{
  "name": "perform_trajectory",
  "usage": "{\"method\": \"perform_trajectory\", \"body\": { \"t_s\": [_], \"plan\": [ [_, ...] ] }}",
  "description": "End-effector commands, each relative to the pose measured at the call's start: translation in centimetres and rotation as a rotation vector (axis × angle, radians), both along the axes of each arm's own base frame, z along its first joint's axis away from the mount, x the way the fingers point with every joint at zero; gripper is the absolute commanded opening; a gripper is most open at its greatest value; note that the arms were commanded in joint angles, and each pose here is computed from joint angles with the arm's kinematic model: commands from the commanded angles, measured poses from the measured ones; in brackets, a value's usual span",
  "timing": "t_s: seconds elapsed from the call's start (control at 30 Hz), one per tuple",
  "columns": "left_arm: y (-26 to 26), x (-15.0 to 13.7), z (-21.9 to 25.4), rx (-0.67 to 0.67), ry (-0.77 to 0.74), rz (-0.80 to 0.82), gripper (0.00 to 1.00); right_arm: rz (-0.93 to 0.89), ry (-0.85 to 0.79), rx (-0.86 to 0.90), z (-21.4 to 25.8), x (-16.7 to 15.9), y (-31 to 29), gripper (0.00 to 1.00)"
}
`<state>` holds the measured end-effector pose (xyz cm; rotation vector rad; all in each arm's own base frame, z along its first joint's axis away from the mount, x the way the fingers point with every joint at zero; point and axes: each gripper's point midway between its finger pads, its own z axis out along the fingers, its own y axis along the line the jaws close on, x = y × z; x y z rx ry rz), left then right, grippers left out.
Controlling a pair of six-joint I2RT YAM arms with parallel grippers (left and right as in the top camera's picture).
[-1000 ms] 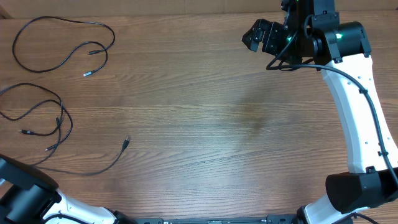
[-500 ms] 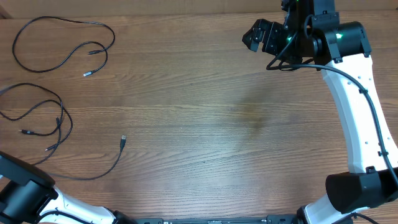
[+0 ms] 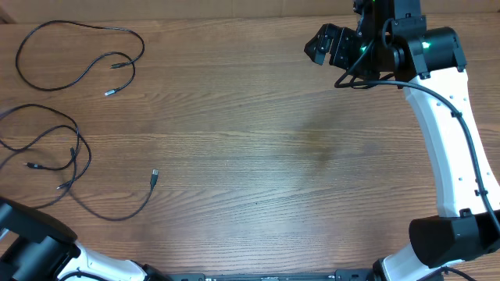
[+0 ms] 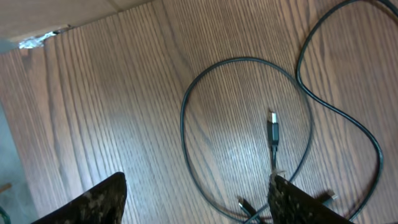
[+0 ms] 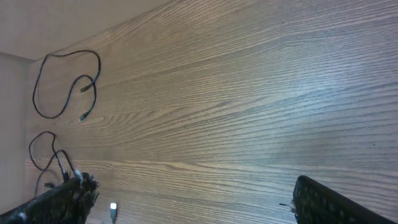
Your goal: Untangle cables
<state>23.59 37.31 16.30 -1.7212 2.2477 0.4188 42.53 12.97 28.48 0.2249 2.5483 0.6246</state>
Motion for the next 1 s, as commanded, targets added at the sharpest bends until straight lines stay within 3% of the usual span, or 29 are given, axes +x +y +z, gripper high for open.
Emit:
{"method": "perform_trajectory", "body": {
  "t_s": [0.0,0.23,0.63,0.97],
  "plan": [
    [-0.7,0.5,1.1,-0.013,-0.051,0.001,0.72,-0.001,-0.039,-0.004,1.3,-0.4,-0.3,1.00],
    [-1.5,-0.5,-2.0,-0.058,0.000,0.011,0.68,-0.001,-0.039,-0.003,1.3,-0.4,-0.3,1.00],
    [-2.8,-2.0,-10.3,-0.078,0.039,0.019,0.77,-0.001,-0.039,-0.003,1.3,-0.4,-0.3,1.00],
    [-3.2,-2.9,-14.4,-0.116,0.066,0.033,0.75,-0.001,-0.039,-0.003,1.3,-0.4,-0.3,1.00]
  ]
}}
